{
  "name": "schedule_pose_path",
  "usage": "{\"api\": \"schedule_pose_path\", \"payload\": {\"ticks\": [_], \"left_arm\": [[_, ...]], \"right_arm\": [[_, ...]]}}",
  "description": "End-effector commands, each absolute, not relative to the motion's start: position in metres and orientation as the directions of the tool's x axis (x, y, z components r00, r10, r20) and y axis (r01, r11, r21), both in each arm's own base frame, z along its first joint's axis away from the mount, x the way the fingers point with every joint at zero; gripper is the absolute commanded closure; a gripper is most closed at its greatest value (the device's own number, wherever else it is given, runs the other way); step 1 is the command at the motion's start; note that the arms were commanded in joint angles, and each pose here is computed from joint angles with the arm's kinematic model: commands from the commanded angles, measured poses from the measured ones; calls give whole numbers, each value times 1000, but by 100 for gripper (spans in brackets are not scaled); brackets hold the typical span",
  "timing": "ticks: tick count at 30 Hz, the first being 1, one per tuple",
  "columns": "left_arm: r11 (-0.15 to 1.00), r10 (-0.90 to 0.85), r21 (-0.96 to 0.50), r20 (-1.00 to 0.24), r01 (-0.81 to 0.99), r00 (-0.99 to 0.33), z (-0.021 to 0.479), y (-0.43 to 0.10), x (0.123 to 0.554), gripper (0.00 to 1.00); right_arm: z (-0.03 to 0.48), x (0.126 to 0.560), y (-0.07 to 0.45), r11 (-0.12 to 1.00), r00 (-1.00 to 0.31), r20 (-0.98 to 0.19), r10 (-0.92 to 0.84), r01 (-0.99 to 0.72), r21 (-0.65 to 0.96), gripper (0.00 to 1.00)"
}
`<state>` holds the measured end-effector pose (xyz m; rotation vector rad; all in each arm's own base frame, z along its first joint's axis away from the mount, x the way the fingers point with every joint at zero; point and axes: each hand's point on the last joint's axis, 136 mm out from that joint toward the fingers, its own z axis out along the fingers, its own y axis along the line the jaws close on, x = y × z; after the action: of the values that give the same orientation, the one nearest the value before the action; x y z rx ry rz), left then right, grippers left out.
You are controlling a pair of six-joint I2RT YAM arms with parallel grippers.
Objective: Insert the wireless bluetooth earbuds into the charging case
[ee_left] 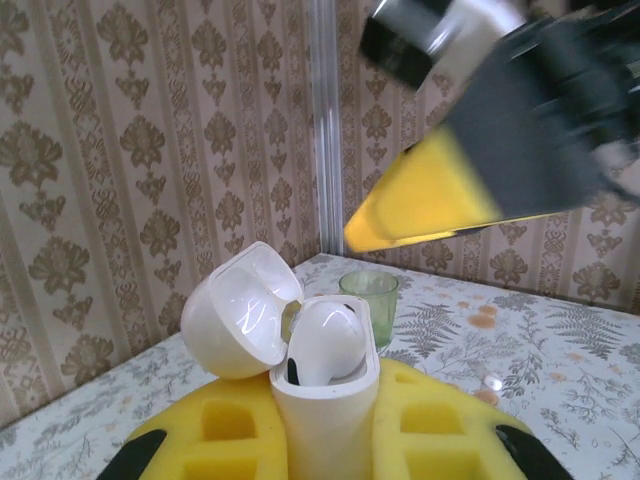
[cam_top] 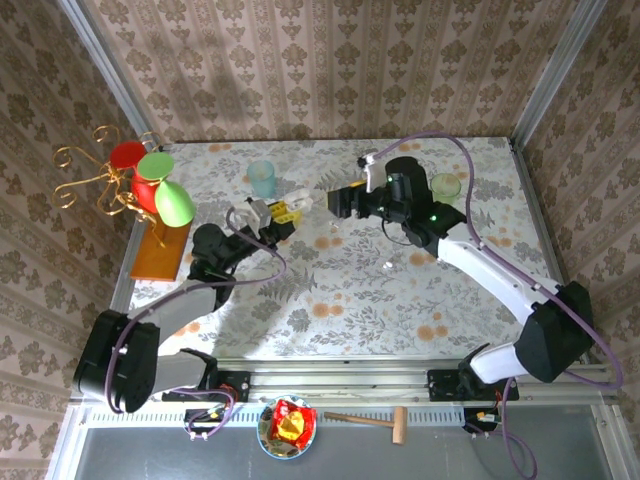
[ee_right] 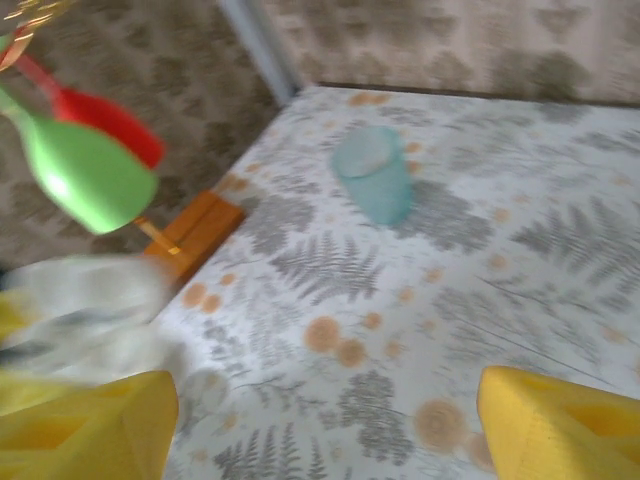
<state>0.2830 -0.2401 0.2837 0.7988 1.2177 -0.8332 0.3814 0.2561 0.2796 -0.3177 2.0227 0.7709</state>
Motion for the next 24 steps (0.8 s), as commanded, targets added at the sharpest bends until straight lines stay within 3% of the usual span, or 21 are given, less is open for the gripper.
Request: {"api": "schedule_pose_path", "payload": {"ticks": [1, 7, 11, 18, 24], "left_arm": [[466, -96, 167, -967, 869, 237, 298, -236, 269, 100], [454, -69, 202, -963, 868, 260, 301, -236, 258, 100], [453, -44, 221, -962, 863, 269, 298, -236, 254, 100], [453, -30, 225, -963, 863, 267, 294, -237, 252, 100], [448, -28, 223, -964, 866, 263, 291, -239, 253, 100]], "right_arm": [[231, 406, 229, 855, -670, -729, 141, -289, 431, 22], [148, 425, 234, 923, -818, -575, -26, -241, 301, 24], [110, 435, 236, 950, -859, -495, -133, -253, 183, 32], [71, 443, 242, 959, -889, -374, -265, -282, -11, 46], [56, 450, 255, 956, -900, -329, -287, -291, -40, 53]]}}
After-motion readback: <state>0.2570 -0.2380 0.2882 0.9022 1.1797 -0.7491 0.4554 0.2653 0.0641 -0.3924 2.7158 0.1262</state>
